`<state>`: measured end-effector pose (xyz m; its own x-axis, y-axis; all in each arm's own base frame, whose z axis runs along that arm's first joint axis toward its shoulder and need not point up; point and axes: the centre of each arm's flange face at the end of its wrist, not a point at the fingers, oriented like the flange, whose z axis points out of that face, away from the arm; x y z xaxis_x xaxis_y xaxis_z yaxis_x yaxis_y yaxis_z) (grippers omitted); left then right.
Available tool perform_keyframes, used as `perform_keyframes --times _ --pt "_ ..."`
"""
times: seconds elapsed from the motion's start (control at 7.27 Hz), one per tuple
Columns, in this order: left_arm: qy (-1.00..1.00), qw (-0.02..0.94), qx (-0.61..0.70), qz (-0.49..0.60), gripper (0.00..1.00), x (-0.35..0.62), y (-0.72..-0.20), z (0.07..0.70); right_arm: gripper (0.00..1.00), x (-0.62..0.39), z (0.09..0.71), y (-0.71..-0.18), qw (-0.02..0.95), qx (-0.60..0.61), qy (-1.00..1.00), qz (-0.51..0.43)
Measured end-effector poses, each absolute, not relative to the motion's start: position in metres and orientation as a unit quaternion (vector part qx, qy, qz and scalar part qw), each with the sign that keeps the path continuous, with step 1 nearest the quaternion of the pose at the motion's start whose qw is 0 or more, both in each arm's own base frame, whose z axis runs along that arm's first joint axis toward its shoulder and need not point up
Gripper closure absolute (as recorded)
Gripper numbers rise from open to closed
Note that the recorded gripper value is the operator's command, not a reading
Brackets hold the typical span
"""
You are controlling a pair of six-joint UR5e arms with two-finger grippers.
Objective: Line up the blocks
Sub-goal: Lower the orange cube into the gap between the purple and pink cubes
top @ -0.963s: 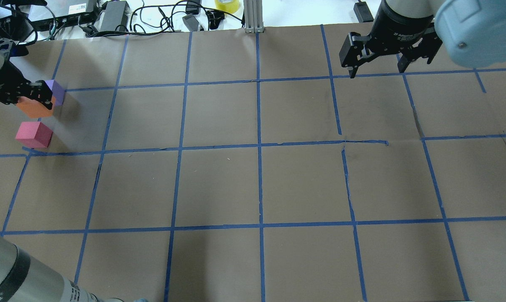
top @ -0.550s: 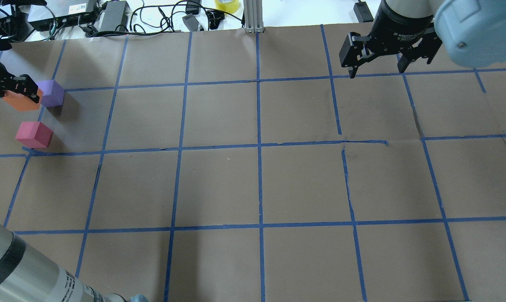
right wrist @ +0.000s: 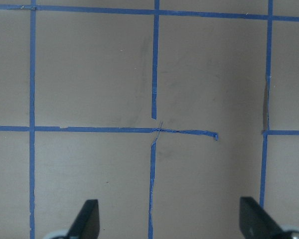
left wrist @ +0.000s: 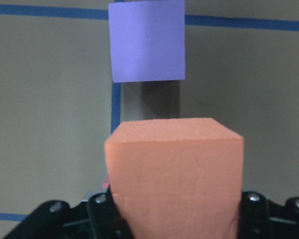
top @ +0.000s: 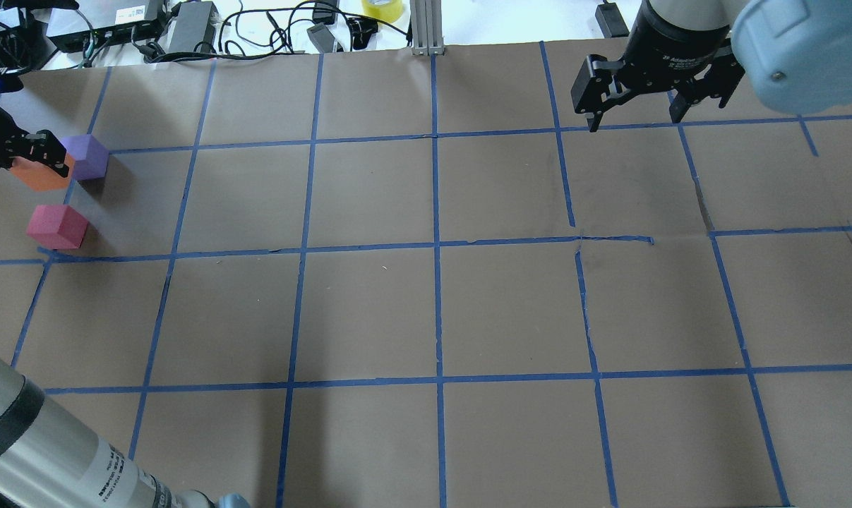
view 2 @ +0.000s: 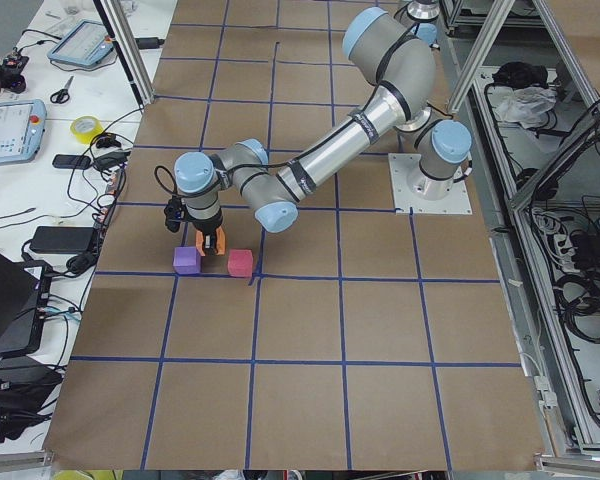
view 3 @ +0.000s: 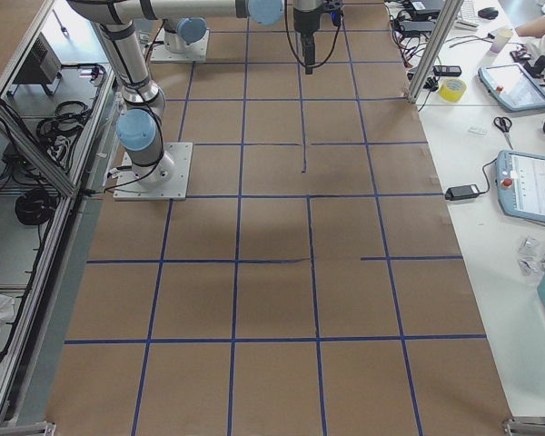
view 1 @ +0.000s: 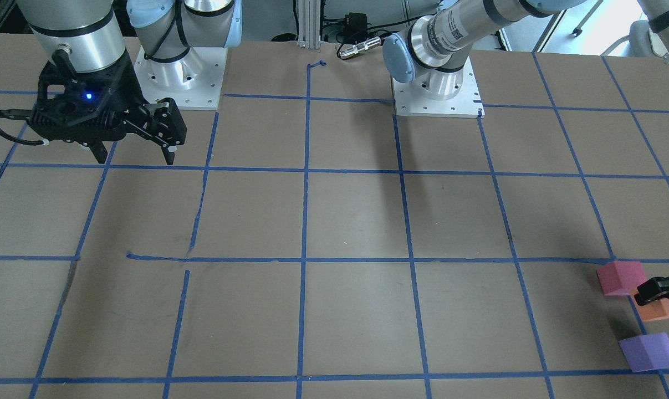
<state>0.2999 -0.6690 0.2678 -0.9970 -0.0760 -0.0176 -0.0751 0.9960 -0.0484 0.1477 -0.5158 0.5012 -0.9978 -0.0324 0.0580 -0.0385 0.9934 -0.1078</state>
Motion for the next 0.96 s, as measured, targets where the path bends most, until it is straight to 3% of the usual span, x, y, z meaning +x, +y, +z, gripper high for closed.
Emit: perform_keyframes --times 0.96 --pt "1.0 0.005 -0.026 -0.011 1.0 0.31 -0.678 0.229 0.0 0.148 0.501 -0.516 0.028 0.017 -0.998 0.055"
